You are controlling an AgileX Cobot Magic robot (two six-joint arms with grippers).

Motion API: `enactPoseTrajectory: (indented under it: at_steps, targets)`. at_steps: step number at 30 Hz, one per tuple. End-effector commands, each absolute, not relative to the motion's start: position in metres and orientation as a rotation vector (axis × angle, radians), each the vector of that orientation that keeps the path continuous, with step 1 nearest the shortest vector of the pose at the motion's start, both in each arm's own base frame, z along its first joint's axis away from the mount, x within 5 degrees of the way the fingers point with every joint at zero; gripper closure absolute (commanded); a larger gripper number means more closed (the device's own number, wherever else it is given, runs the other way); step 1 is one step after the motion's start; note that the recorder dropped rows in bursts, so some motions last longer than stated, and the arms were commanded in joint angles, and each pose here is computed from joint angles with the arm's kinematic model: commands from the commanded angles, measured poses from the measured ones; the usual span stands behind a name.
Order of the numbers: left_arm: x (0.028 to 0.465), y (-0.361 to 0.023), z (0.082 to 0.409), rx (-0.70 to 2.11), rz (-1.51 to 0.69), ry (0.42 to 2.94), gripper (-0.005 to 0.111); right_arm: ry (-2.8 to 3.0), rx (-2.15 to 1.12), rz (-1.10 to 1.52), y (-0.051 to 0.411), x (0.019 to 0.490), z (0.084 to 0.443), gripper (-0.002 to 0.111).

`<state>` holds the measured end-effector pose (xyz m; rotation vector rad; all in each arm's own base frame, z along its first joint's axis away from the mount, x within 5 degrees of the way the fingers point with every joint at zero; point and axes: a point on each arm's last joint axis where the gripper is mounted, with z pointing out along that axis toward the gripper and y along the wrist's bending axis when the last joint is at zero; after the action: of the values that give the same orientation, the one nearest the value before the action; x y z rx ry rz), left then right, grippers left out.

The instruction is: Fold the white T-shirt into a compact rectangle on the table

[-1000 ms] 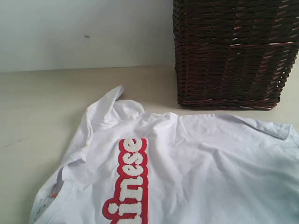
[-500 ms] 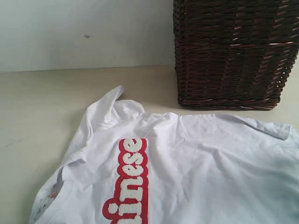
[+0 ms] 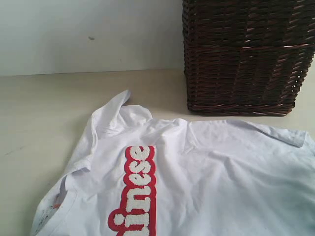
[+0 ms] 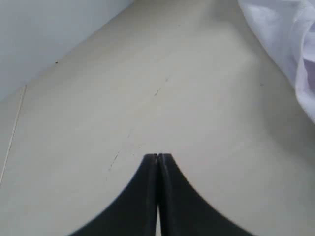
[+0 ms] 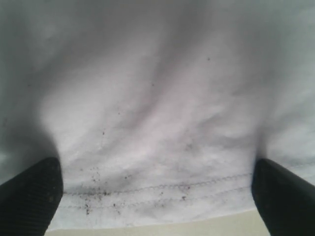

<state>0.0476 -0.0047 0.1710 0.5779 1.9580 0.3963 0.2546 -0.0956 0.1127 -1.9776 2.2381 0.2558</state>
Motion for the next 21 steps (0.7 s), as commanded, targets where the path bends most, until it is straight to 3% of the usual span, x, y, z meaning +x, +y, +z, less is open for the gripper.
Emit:
enactPoseTrajectory:
  at_steps: [1, 18, 21]
  targets:
    - [0.0476, -0.0052, 0.1699, 0.57, 0.386, 1.956, 0.107, 2.245, -1.984, 0.305, -0.0953, 0.2513, 0.1091, 0.006]
    - [0.0466, -0.0063, 0.17, 0.52, 0.334, 1.983, 0.107, 2.245, -1.984, 0.305, -0.0953, 0.2513, 0.1091, 0.006]
    - [0.0488, -0.0057, 0.1749, 0.359, 0.259, 1.95, 0.107, 2.245, -1.984, 0.305, -0.0953, 0.2513, 0.1091, 0.006]
